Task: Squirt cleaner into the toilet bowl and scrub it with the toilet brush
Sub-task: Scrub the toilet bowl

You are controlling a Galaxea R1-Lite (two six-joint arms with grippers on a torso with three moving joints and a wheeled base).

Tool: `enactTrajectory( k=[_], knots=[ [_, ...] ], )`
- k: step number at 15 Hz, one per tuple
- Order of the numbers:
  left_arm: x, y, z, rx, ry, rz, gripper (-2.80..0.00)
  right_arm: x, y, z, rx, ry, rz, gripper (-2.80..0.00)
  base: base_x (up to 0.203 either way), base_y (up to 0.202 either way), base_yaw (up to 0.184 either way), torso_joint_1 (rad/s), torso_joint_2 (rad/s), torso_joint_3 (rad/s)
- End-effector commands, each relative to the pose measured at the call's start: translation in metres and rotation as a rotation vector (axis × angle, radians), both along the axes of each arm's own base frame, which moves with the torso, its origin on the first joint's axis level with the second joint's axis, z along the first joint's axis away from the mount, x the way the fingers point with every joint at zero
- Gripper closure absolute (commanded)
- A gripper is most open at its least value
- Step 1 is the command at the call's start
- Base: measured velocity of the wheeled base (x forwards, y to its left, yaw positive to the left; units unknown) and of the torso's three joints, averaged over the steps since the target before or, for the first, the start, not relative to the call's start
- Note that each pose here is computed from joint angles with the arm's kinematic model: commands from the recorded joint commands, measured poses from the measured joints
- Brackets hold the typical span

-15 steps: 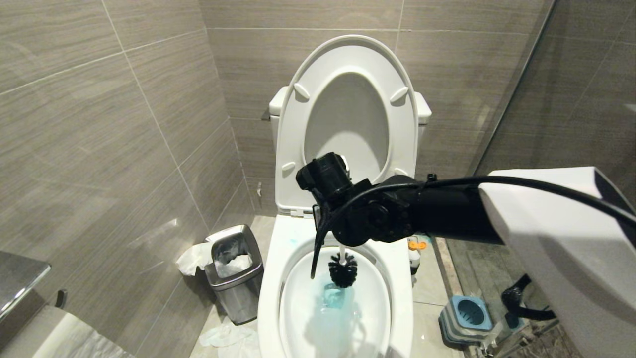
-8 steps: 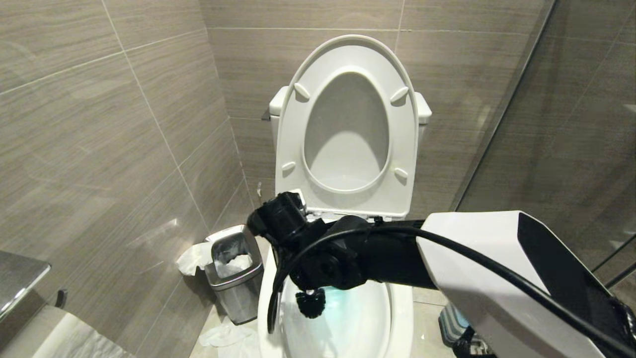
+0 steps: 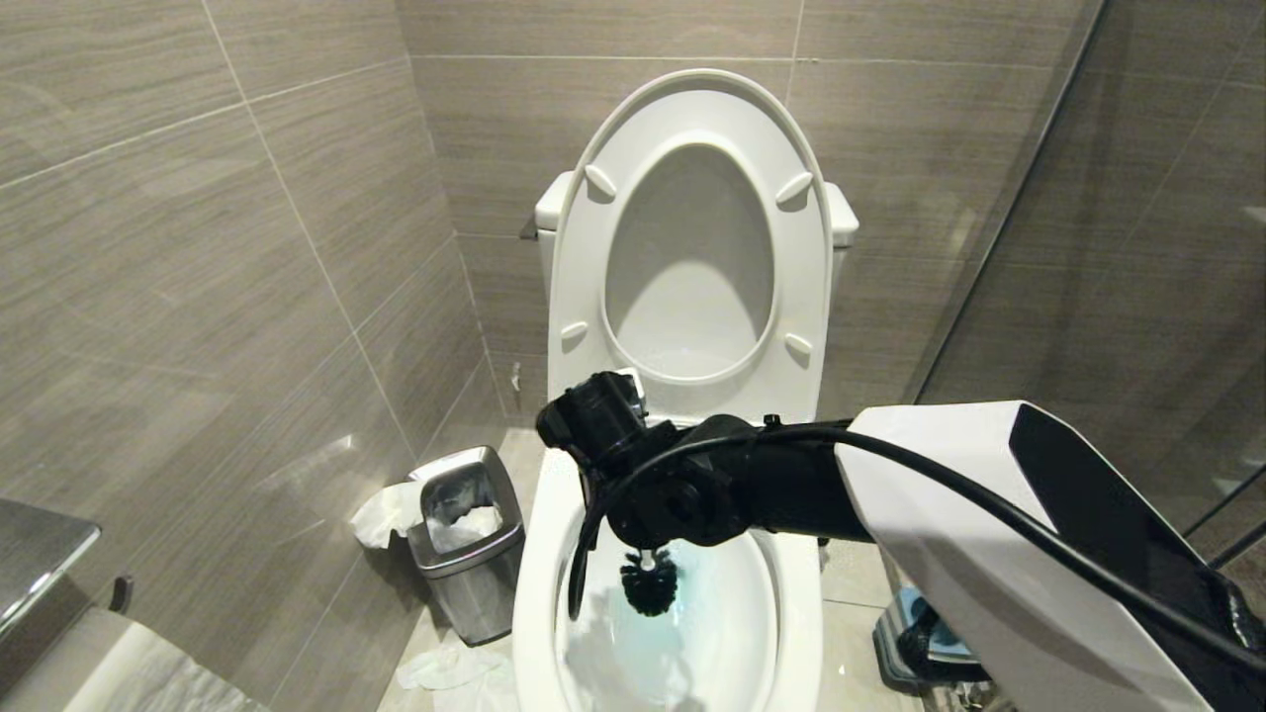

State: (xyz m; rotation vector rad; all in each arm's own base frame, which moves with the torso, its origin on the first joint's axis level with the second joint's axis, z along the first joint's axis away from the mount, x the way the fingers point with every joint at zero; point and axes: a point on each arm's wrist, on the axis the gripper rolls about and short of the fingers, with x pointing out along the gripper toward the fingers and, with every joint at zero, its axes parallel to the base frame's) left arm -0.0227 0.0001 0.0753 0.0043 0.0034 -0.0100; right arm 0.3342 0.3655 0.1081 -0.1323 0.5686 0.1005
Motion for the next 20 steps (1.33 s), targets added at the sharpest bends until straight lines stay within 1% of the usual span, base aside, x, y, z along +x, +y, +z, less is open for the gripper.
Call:
enactTrajectory(
  k=[1,5,7,8,9,11,13,14,15,17,20],
  knots=[
    [0.0,0.0,0.0,-0.001,0.0,-0.001,0.0,0.013,-0.005,-0.022,-0.022,0.025,-0.041,0.0,0.0,0.0,0.0,0.0,0.0,0.0],
    [0.0,0.0,0.0,0.0,0.0,0.0,0.0,0.027,-0.011,-0.067,-0.037,0.079,-0.11,0.0,0.0,0.0,0.0,0.0,0.0,0.0],
    [0.0,0.0,0.0,0.0,0.0,-0.001,0.0,0.037,-0.013,-0.077,-0.012,0.052,-0.127,0.0,0.0,0.0,0.0,0.0,0.0,0.0],
    [0.0,0.0,0.0,-0.001,0.0,-0.001,0.0,0.039,-0.013,-0.071,0.012,0.028,-0.127,0.0,0.0,0.0,0.0,0.0,0.0,0.0],
    [0.0,0.0,0.0,0.0,0.0,0.0,0.0,0.038,-0.013,-0.058,0.035,0.012,-0.125,0.0,0.0,0.0,0.0,0.0,0.0,0.0],
    [0.0,0.0,0.0,-0.001,0.0,0.0,0.0,0.031,-0.017,-0.021,0.084,-0.027,-0.119,0.0,0.0,0.0,0.0,0.0,0.0,0.0],
    [0.0,0.0,0.0,-0.001,0.0,-0.001,0.0,0.017,-0.022,0.024,0.133,-0.071,-0.103,0.0,0.0,0.0,0.0,0.0,0.0,0.0],
    [0.0,0.0,0.0,0.0,0.0,0.0,0.0,0.01,-0.025,0.043,0.145,-0.085,-0.097,0.0,0.0,0.0,0.0,0.0,0.0,0.0],
    [0.0,0.0,0.0,-0.001,0.0,-0.001,0.0,0.005,-0.03,0.054,0.141,-0.085,-0.097,0.0,0.0,0.0,0.0,0.0,0.0,0.0],
    [0.0,0.0,0.0,0.0,0.0,-0.001,0.0,0.01,-0.037,0.05,0.129,-0.071,-0.118,0.0,0.0,0.0,0.0,0.0,0.0,0.0],
    [0.0,0.0,0.0,-0.001,0.0,-0.001,0.0,0.027,-0.037,0.022,0.085,-0.055,-0.16,0.0,0.0,0.0,0.0,0.0,0.0,0.0]
  ],
)
